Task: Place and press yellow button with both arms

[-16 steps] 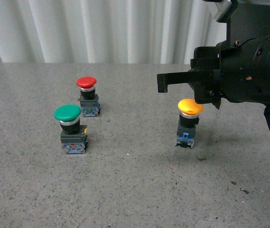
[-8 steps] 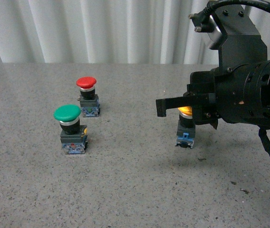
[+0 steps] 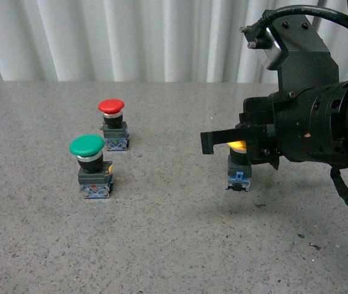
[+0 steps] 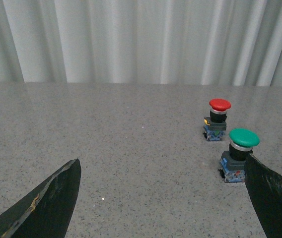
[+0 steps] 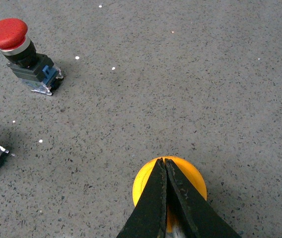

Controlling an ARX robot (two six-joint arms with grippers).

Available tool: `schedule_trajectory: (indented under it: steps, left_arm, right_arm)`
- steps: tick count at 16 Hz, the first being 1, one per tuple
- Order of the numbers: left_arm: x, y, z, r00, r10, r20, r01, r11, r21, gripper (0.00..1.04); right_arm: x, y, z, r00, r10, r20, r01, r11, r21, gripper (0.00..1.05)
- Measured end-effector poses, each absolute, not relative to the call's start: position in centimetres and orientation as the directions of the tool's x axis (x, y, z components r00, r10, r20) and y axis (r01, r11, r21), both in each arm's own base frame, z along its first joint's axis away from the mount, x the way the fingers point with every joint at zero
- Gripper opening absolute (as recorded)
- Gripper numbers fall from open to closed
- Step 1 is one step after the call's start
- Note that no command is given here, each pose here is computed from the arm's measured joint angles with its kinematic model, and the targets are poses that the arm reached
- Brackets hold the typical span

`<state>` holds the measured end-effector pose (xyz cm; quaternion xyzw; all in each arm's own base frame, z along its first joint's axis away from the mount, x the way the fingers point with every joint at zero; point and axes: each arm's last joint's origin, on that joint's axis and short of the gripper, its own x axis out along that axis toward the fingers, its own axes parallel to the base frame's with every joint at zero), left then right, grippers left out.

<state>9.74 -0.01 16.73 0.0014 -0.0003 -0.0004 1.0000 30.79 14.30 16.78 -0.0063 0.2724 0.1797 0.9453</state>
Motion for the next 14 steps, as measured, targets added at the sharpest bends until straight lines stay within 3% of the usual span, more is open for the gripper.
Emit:
schedule_trajectory:
  steps: [5,9,14]
  left_arm:
    - [9.7,0.0,16.7,1.000,-0.001,0.001,0.001,1.000,0.003,0.98]
    - [9.7,0.0,16.7,1.000,-0.001,0.000,0.001,1.000,0.003,0.98]
    - [9.7,0.0,16.7,1.000,-0.001,0.001,0.001,1.000,0.002,0.98]
  right_arm:
    - [30.6,14.0,18.5,0.840,0.372,-0.395,-0.346,0.928,0.138,0.02]
    - [28.8,13.1,25.7,0.897,0.425,-0.123,-0.389,0.889,0.240,0.02]
    - [24.6,12.6,29.9,0.896,0.443,-0.023,-0.421,0.865,0.273,0.02]
